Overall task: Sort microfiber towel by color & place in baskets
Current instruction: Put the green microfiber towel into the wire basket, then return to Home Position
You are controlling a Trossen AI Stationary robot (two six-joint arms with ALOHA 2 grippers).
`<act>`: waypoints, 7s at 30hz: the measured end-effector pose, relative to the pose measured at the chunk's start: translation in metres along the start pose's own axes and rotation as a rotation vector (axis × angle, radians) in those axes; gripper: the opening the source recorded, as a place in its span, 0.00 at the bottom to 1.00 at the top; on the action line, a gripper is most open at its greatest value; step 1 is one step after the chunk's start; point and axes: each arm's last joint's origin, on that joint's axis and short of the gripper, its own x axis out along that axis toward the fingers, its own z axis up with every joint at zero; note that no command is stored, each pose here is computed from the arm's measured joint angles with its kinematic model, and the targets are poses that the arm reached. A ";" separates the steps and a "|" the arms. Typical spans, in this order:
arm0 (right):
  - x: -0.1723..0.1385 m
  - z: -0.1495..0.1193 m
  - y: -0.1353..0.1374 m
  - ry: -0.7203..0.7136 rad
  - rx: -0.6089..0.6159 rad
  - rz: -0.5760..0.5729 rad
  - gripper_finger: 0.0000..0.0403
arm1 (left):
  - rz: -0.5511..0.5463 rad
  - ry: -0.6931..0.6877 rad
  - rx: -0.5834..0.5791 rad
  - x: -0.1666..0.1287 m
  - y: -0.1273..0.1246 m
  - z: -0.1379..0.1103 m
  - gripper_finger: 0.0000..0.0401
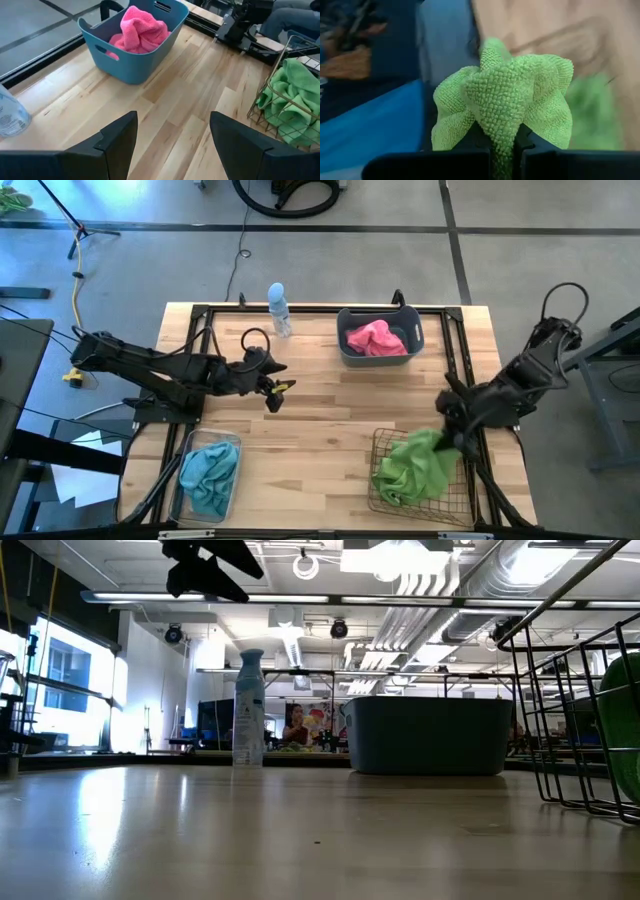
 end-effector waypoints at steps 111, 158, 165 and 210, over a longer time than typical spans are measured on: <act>0.033 0.032 -0.052 -0.791 0.251 -0.160 0.53 | -0.144 -0.256 0.078 -0.076 0.022 0.048 0.59; -0.009 0.086 -0.108 -0.566 -0.226 -0.061 0.00 | -0.323 -0.591 -0.175 -0.028 0.122 -0.130 0.00; -0.017 0.054 -0.113 -0.577 -0.268 -0.026 0.00 | -0.299 -0.599 -0.194 -0.028 0.122 -0.130 0.00; 0.051 -0.036 -0.200 -0.994 -0.577 0.177 0.00 | -0.343 -0.578 -0.335 -0.029 0.122 -0.129 0.00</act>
